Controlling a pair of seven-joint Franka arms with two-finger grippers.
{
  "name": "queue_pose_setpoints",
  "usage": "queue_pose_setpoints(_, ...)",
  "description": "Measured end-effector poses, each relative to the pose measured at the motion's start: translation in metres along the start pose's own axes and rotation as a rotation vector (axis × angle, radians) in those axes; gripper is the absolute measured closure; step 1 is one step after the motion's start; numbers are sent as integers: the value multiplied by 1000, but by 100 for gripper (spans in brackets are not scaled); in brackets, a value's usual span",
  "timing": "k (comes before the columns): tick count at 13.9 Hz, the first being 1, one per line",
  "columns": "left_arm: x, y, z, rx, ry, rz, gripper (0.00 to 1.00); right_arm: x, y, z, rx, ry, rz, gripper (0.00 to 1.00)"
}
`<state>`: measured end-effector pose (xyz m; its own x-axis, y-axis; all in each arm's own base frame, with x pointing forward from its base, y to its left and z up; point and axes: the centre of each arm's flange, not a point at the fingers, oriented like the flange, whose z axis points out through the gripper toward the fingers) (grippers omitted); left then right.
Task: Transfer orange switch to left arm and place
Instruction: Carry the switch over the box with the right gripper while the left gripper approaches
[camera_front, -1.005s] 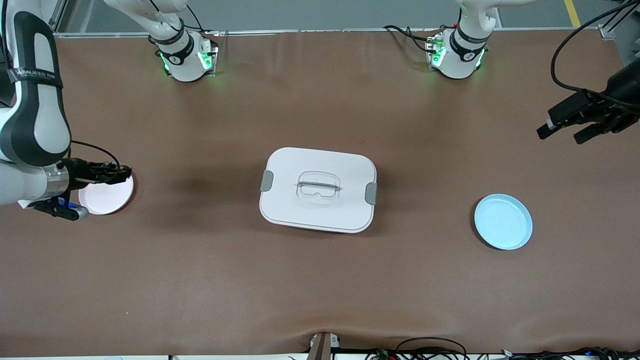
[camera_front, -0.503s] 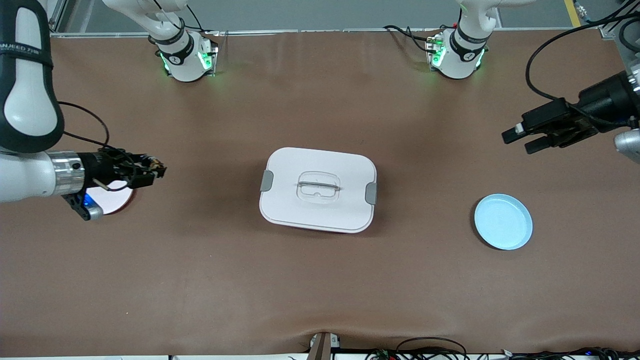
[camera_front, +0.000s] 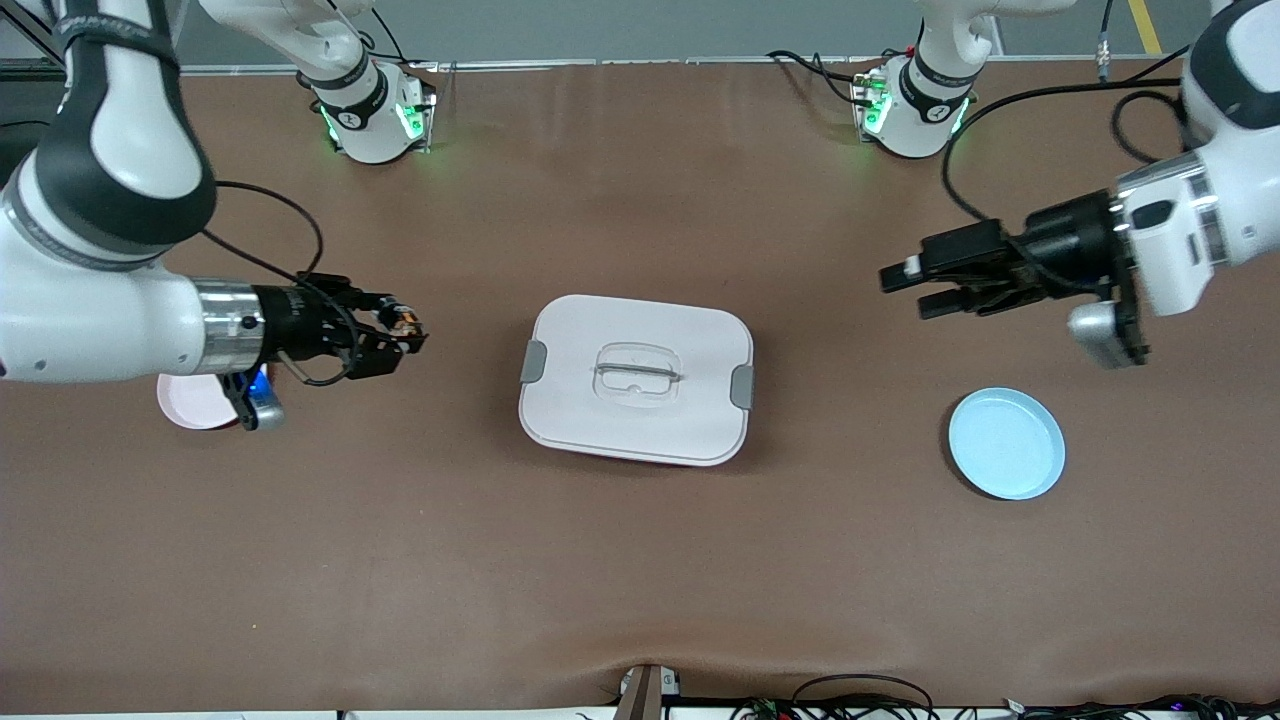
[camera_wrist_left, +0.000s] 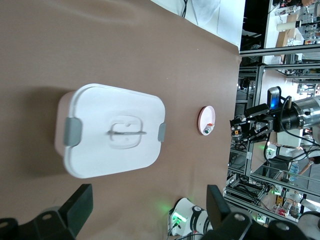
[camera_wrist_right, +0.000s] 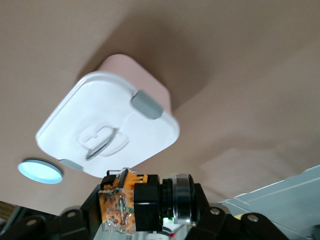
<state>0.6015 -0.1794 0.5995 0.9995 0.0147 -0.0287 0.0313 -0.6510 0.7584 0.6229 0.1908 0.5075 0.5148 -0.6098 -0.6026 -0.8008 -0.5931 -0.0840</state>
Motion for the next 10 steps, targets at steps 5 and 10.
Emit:
queue_pose_setpoints(5, -6, 42, 63, -9, 36, -13, 0, -64, -39, 24, 79, 35, 98, 28)
queue_pose_setpoints(10, -6, 58, 108, -22, 88, -10, 0, -111, -80, 40, 188, 49, 217, 28)
